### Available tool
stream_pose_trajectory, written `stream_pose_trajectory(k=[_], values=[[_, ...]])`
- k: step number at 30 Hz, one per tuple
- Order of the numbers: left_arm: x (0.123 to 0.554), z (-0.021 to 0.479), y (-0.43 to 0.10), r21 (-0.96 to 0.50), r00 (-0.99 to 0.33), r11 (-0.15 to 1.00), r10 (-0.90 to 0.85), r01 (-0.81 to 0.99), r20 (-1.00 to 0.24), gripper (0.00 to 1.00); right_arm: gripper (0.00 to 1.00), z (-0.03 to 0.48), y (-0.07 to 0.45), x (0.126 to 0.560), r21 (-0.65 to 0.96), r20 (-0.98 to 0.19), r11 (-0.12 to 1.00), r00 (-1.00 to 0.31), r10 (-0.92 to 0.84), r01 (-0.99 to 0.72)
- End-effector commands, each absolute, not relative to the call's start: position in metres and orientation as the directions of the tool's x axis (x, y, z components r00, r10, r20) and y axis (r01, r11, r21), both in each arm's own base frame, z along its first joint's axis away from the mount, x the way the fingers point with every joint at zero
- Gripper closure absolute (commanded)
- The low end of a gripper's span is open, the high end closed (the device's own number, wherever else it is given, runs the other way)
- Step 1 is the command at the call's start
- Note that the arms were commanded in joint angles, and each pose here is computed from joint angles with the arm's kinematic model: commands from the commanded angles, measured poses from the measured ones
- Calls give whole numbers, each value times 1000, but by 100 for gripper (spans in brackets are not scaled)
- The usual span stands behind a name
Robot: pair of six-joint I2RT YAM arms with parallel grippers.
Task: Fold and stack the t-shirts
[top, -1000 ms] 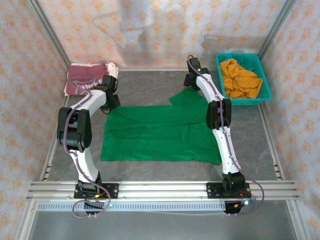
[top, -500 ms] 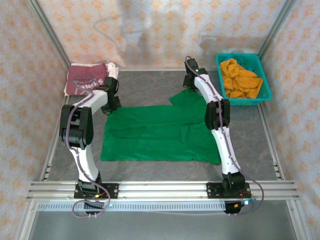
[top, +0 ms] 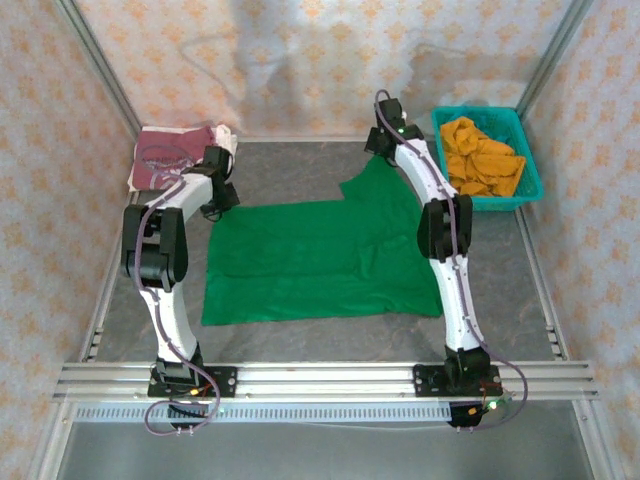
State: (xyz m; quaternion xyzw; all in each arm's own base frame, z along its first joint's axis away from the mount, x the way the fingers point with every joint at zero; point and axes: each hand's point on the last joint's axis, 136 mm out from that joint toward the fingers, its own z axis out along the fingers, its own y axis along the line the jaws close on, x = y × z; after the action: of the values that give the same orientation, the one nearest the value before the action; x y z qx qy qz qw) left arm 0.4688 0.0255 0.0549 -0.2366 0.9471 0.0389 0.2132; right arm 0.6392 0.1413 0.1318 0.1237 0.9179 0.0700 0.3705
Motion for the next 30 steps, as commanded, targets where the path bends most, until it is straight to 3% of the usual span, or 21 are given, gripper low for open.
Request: stream_pose_trajectory(k=[1,11,16,30], values=[[482,62,30,-33,-778,879,-438,-476,-451,100,100,171,139,643,252,-717,956,-634,288,150],[498,82,34,-41,-762,895,-402,-444,-507,100,100,212,140,630,340,-781,939,-541,312,50],[491,104,36,-56,-727,898,-389,-437,-567,100,100,241,129,602,367,-820,930,-464,335,23],[442,109,58,52,-698,882,-334,-469,-634,100,100,253,106,502,397,-843,918,-400,360,-12]])
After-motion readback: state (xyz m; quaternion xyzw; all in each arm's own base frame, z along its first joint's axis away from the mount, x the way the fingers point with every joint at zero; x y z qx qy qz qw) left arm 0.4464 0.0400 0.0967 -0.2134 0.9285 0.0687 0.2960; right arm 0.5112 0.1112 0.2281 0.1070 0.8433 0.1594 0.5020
